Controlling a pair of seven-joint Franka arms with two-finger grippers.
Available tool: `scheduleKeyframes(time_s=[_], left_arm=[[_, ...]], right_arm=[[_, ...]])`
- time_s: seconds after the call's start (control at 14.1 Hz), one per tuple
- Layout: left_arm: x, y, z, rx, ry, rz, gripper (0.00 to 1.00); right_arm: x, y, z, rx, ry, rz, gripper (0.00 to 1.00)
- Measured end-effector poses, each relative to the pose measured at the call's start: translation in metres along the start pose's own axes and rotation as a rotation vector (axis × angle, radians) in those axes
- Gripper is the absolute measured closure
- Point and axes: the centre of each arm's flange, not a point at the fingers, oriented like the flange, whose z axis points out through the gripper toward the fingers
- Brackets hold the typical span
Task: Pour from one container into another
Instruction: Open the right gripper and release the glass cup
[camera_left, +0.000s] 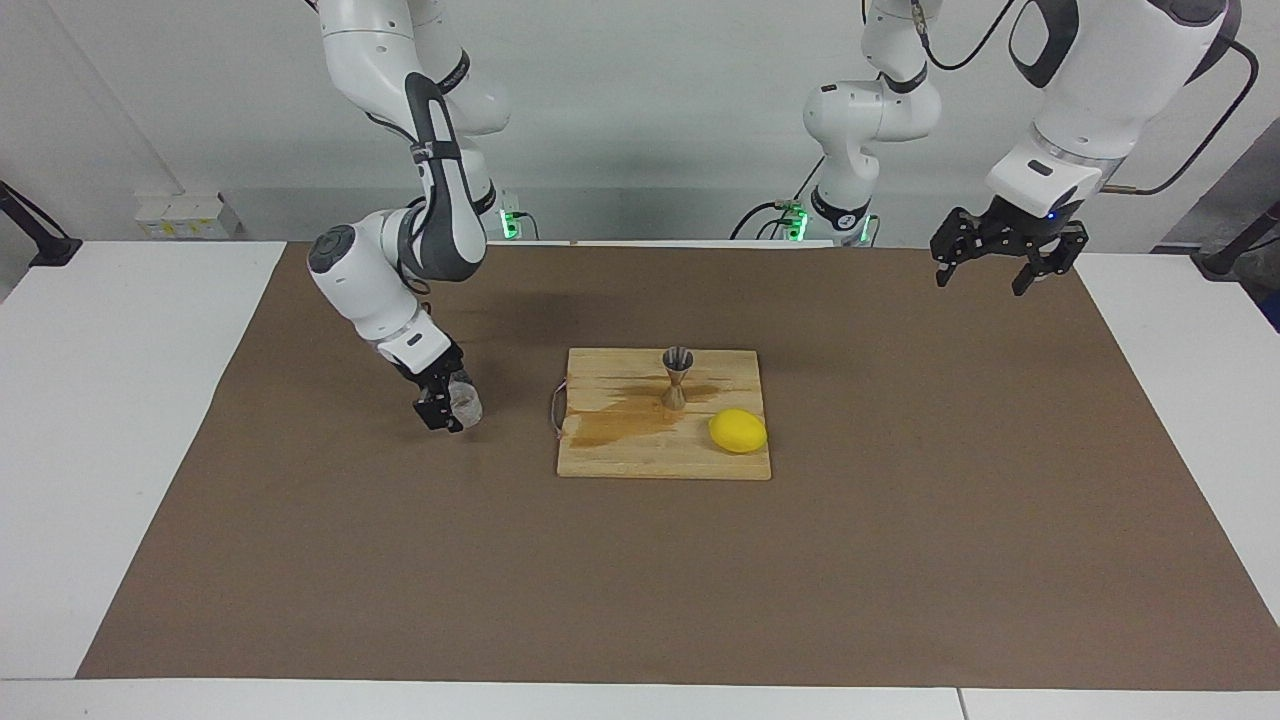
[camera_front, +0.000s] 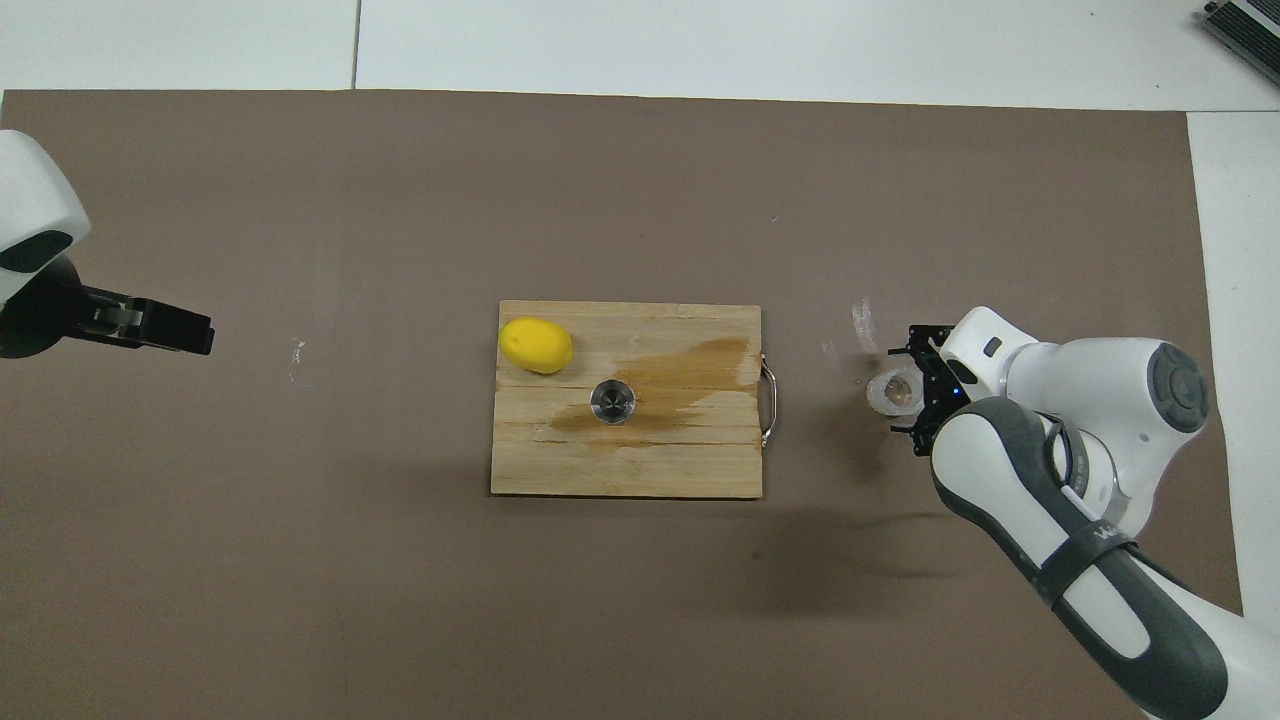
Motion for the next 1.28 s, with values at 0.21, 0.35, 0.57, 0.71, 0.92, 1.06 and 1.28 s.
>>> scheduleKeyframes(time_s=[0.21, 0.35, 0.57, 0.71, 0.92, 1.06, 1.28], left_arm=[[0.0, 0.0, 0.0, 0.0, 0.0, 0.0, 0.0], [0.0, 0.0, 0.0, 0.0, 0.0, 0.0, 0.0], [0.0, 0.0, 0.0, 0.0, 0.0, 0.0, 0.0], [0.0, 0.0, 0.0, 0.0, 0.0, 0.0, 0.0], [0.0, 0.0, 0.0, 0.0, 0.001, 0.0, 0.0], [0.0, 0.0, 0.0, 0.0, 0.002, 0.0, 0.0], [0.0, 0.0, 0.0, 0.0, 0.002, 0.0, 0.0]], right_arm=[[0.007, 0.004, -0.021, -0.003, 0.017, -0.01, 0.0], [0.011, 0.006, -0.035, 0.005, 0.034, 0.003, 0.0], [0.019, 0.006, -0.06, -0.004, 0.047, 0.055, 0.0], [0.025, 0.008, -0.082, -0.036, 0.051, 0.087, 0.0], [0.027, 0.024, -0.129, -0.102, 0.045, 0.121, 0.0], [0.021, 0.031, -0.157, -0.09, 0.016, 0.203, 0.0], [0.026, 0.041, -0.191, -0.077, -0.052, 0.352, 0.0]])
